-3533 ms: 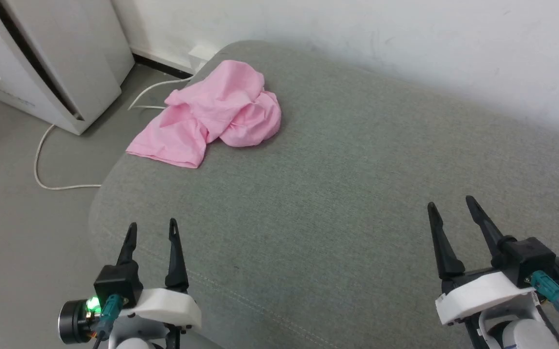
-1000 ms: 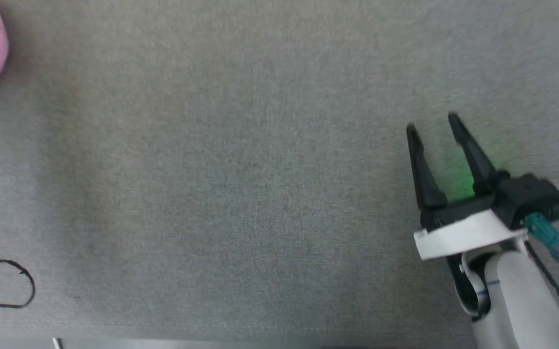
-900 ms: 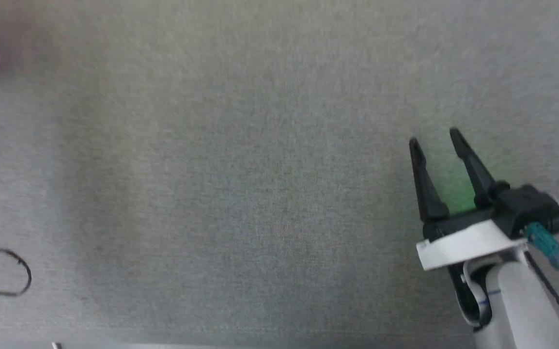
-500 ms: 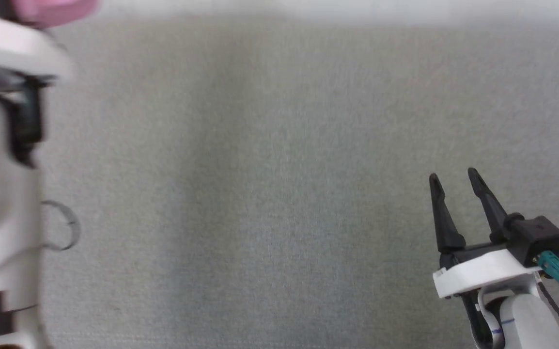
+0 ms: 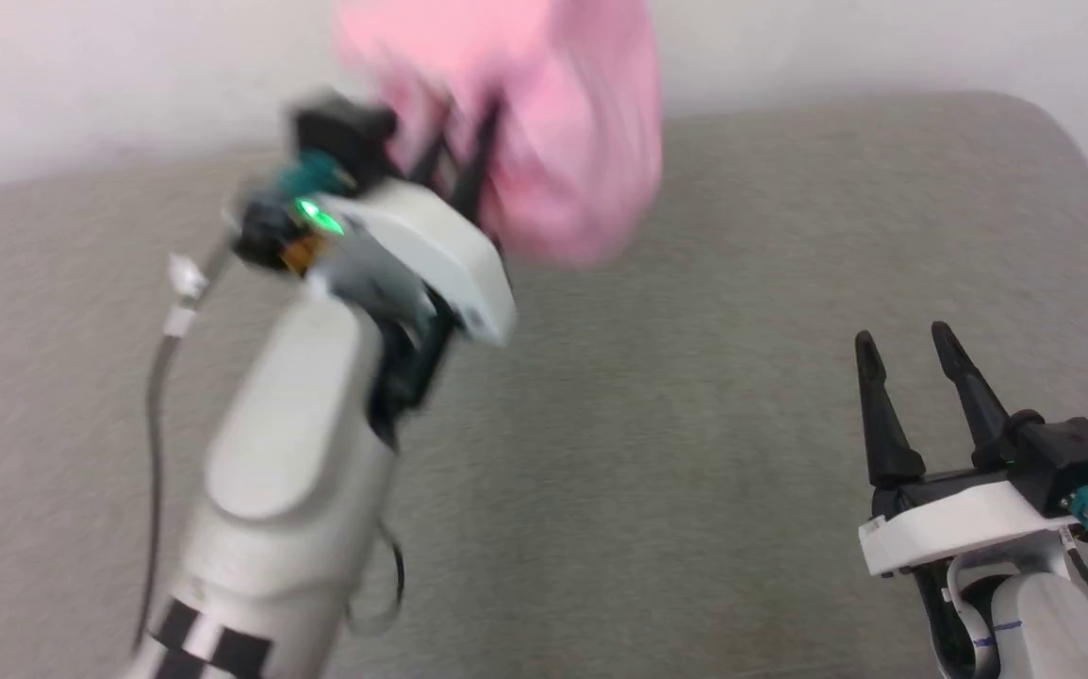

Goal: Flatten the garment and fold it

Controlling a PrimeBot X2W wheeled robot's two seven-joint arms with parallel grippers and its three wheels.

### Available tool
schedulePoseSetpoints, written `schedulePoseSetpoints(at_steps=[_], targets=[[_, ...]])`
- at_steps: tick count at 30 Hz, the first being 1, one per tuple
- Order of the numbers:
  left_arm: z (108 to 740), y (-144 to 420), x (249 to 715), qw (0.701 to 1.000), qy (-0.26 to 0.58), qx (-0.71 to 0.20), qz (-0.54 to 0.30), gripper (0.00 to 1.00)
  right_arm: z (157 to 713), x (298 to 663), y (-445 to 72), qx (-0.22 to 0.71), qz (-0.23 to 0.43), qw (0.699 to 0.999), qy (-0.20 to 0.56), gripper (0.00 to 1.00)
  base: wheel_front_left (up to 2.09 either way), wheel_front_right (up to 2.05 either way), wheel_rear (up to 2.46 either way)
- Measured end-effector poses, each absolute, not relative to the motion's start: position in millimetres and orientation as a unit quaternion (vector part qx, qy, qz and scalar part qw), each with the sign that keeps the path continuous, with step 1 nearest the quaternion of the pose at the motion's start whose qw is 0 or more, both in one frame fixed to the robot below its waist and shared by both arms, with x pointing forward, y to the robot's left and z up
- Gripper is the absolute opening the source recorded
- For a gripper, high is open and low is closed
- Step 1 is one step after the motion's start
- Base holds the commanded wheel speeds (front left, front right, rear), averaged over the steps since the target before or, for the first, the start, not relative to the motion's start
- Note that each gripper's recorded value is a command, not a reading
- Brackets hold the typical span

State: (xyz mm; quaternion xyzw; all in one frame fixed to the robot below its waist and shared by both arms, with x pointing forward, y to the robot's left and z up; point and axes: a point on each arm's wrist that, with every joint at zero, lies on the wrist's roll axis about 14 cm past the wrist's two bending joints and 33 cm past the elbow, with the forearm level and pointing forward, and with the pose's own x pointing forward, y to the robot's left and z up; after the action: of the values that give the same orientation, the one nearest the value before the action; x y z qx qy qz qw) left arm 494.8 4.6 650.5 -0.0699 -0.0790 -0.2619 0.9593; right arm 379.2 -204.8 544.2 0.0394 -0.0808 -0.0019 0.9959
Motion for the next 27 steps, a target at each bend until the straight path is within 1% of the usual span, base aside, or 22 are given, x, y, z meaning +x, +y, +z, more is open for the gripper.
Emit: schedulePoseSetpoints(at_steps=[3,6,10,13,14,15,16,17,19,20,22,24,27], targets=[[584,-34,483,0.947,0.045,-0.075,-0.310,0.00,543,369,-222,0.035,-0.029,0.996,-0.078,1.00,0.00,0.00,0.00],[522,-63,462,0.922,0.163,-0.053,-0.347,0.00,543,360,-235,0.032,-0.049,0.995,-0.077,1.00,0.00,0.00,0.00],[454,-78,430,0.878,0.294,0.001,-0.377,0.00,540,351,-248,0.031,-0.070,0.995,-0.072,1.00,0.00,0.00,0.00],[419,-78,413,0.849,0.359,0.033,-0.387,0.00,534,351,-249,0.034,-0.073,0.995,-0.063,1.00,0.00,0.00,0.00],[411,-76,409,0.841,0.375,0.040,-0.387,0.24,532,352,-248,0.035,-0.071,0.995,-0.060,1.00,0.00,0.00,0.00],[404,-74,406,0.836,0.388,0.046,-0.386,0.67,530,353,-247,0.036,-0.070,0.995,-0.057,1.00,0.00,0.00,0.00],[401,-72,405,0.833,0.395,0.048,-0.385,0.67,529,354,-246,0.036,-0.068,0.995,-0.055,1.00,0.00,0.00,0.00],[400,-71,404,0.832,0.398,0.047,-0.383,1.00,528,355,-245,0.037,-0.067,0.996,-0.054,1.00,0.00,0.00,0.00],[403,-68,408,0.839,0.388,0.038,-0.379,1.00,527,357,-242,0.038,-0.062,0.996,-0.053,1.00,0.00,0.00,0.00],[408,-67,412,0.848,0.374,0.029,-0.375,1.00,527,359,-240,0.039,-0.059,0.996,-0.053,1.00,0.00,0.00,0.00],[425,-64,427,0.873,0.326,0.003,-0.362,1.00,526,363,-234,0.041,-0.049,0.997,-0.052,1.00,0.00,0.00,0.00],[452,-57,447,0.903,0.258,-0.030,-0.341,1.00,526,367,-228,0.042,-0.040,0.997,-0.053,1.00,0.00,0.00,0.00],[507,-35,476,0.945,0.118,-0.080,-0.294,1.00,527,373,-220,0.042,-0.026,0.997,-0.054,1.00,0.00,0.00,0.00]])
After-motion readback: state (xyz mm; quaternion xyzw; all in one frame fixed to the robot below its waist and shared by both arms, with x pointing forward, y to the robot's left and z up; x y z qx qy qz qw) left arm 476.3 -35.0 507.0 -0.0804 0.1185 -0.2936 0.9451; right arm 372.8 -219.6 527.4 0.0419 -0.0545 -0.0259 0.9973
